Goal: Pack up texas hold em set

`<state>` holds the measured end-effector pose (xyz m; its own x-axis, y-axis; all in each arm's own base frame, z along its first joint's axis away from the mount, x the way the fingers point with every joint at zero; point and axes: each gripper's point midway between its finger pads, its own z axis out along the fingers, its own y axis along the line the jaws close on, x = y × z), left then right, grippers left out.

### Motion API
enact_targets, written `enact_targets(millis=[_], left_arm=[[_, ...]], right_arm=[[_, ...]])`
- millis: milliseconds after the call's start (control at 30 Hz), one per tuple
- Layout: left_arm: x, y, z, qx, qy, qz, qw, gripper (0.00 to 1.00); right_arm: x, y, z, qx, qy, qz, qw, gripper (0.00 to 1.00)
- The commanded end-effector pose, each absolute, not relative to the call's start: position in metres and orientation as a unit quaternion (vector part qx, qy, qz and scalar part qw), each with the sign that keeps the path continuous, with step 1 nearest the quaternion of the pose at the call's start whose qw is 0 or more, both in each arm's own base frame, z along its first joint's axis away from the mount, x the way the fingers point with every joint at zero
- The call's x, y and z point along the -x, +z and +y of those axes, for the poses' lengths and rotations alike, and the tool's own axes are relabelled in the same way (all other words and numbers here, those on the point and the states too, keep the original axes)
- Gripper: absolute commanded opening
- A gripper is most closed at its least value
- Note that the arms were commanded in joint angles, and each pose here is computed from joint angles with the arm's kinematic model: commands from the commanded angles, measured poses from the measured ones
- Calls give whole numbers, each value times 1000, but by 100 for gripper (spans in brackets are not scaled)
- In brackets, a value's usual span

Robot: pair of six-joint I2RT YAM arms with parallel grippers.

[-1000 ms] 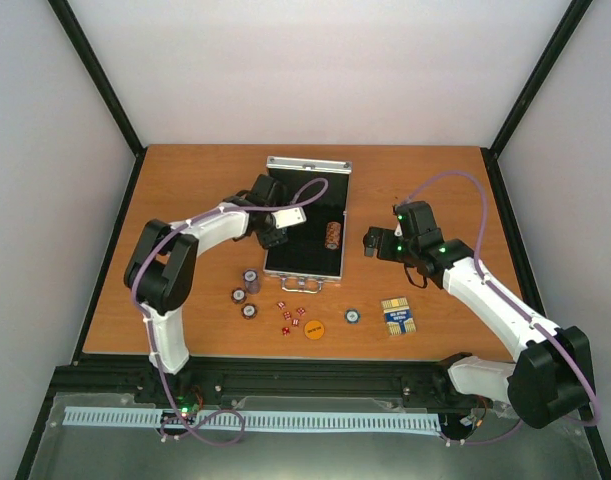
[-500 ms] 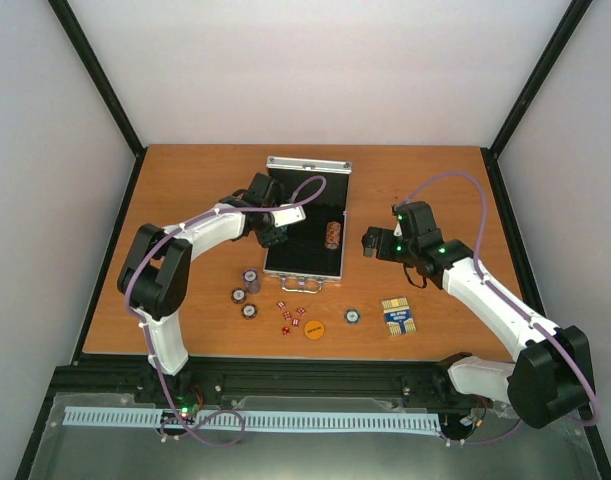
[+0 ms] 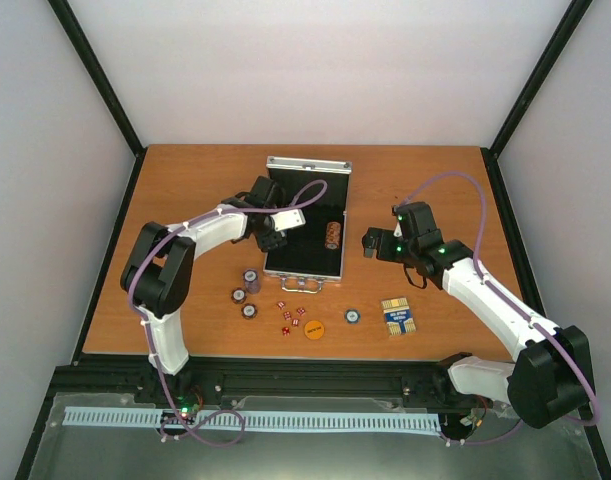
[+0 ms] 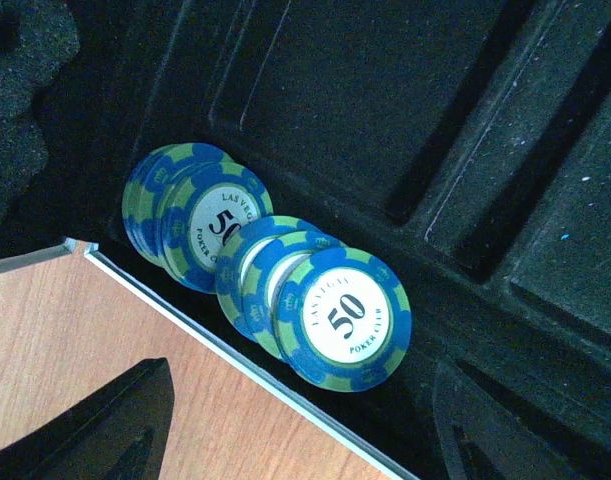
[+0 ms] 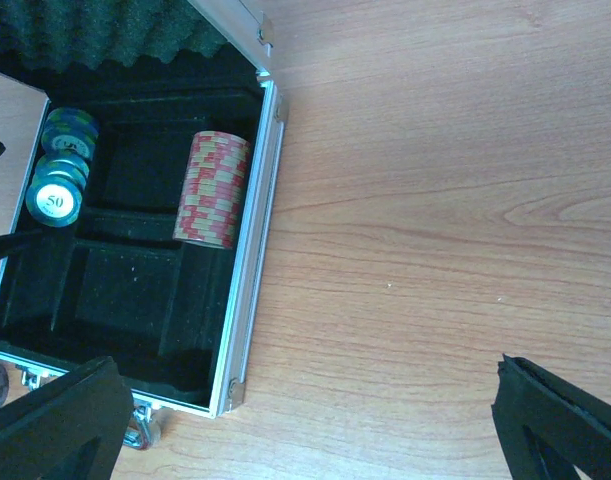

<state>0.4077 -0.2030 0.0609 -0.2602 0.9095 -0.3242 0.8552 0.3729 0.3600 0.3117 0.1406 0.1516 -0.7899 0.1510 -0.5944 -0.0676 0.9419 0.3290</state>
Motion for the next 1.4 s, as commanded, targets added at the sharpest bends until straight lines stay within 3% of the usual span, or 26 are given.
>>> enact_targets(millis=[0,1000,1367], left_arm=[[-409,51,-201,-560,68,792,232,74],[-467,33,-191,-502,206,785,299,75],[-439,68,-206,-510,125,784,331,77]], right_arm=[[-313,149,136,-23,161,931,326,100],[-310,140,134,-21,154,935,319,100],[-309,140,135,-20,158,934,318,100]])
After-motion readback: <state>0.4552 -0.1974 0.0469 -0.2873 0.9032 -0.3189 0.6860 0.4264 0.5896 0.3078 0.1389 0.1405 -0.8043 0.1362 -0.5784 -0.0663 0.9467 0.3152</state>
